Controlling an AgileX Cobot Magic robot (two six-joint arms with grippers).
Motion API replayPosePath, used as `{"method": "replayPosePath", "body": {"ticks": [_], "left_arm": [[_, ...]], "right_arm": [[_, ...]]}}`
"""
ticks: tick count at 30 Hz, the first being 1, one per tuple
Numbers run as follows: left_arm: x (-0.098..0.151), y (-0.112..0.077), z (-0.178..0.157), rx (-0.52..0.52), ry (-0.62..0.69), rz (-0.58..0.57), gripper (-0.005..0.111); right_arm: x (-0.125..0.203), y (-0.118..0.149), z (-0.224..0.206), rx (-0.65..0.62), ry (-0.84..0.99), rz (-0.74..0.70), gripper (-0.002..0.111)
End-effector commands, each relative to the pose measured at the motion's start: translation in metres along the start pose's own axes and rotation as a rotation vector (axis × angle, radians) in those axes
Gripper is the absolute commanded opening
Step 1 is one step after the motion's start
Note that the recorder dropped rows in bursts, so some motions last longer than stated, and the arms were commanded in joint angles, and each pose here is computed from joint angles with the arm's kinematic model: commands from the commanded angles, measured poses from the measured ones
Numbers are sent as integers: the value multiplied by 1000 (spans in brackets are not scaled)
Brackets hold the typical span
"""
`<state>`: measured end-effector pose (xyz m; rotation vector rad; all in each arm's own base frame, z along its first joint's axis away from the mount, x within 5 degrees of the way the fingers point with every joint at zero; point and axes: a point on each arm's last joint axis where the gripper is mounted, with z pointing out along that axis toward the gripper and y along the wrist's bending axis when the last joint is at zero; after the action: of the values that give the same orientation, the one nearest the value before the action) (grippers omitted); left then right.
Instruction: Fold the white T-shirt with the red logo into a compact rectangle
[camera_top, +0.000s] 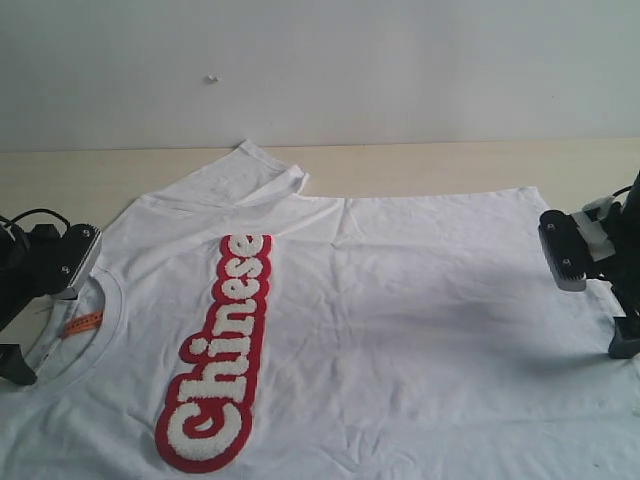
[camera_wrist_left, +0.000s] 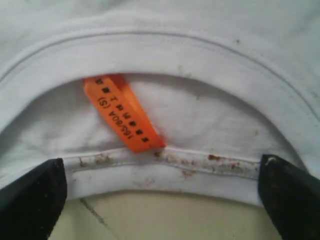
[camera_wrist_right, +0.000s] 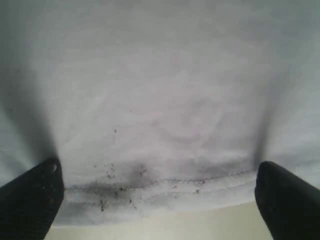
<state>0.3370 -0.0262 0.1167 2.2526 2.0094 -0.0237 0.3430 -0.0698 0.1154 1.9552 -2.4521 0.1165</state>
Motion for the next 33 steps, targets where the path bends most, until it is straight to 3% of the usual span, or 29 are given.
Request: {"method": "replayPosePath", "body": {"ticks": [1,33], "left_arm": [[1,4,7,-42,-4,-21,105],[1,3,10,-26,-9,-25,105]], "right_arm": [[3,4,9,-50,25,-30,105],[3,6,18,-87,28,-14,105]]}}
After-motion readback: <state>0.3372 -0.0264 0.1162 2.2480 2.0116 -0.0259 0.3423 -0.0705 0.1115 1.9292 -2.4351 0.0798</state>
